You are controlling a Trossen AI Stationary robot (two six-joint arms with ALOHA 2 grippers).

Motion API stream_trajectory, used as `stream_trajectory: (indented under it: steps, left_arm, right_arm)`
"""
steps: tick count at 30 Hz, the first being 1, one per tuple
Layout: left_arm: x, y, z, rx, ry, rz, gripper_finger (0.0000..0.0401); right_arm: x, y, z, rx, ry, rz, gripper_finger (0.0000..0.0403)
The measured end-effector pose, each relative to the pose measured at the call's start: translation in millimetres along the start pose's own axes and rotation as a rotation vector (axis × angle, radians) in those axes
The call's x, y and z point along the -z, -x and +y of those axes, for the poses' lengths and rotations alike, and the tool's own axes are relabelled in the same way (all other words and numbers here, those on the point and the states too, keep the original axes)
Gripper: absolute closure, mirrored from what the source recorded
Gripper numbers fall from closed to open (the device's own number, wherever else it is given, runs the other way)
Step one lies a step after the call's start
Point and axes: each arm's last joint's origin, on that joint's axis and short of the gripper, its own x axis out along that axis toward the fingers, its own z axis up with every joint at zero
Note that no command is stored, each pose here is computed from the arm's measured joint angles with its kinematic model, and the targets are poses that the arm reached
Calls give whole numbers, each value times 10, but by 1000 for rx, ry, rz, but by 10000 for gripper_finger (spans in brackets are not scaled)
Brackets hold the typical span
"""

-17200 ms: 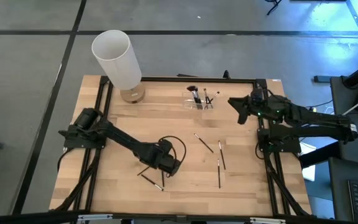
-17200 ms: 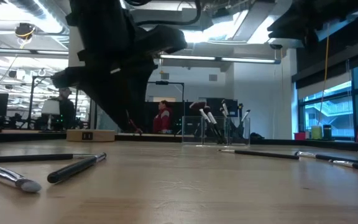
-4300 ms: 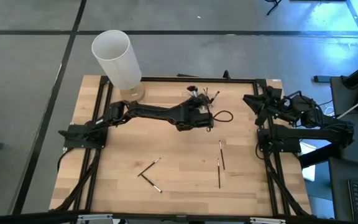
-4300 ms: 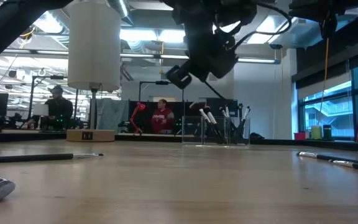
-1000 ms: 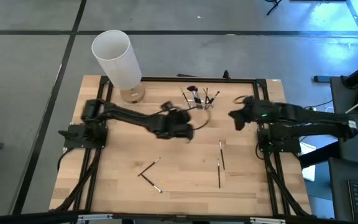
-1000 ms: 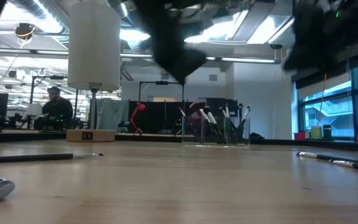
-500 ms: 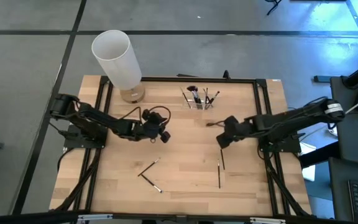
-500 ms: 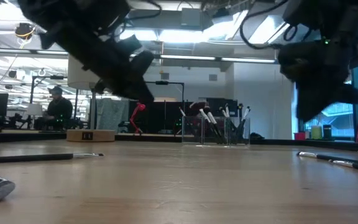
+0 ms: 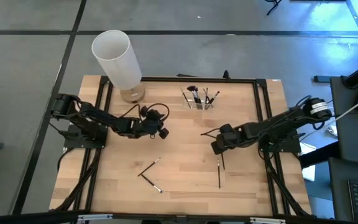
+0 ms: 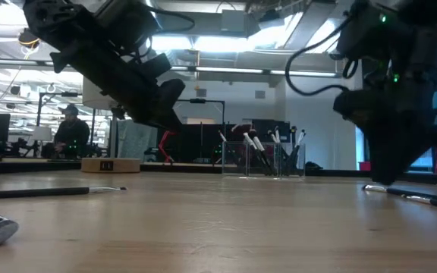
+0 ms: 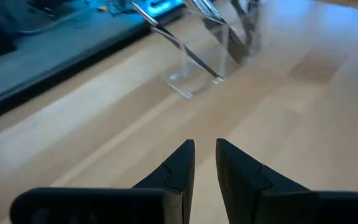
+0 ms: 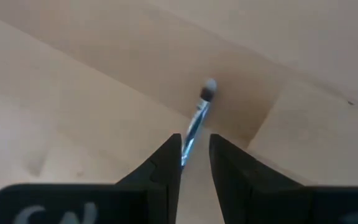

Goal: Put items in baskets/containers
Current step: Put the black eyeshadow brush into the transparent organizer

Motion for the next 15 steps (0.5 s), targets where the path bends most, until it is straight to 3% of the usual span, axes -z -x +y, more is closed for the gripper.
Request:
stream_trajectory:
  steps: [7, 15]
  left_arm:
    - [25, 18, -59, 156, -61, 64, 340]
    - [41, -32, 32, 75, -201, 81, 340]
  right_arm:
    - [42, -173, 18, 58, -8, 21, 319]
    - [24, -242, 43, 129, -83, 74, 328]
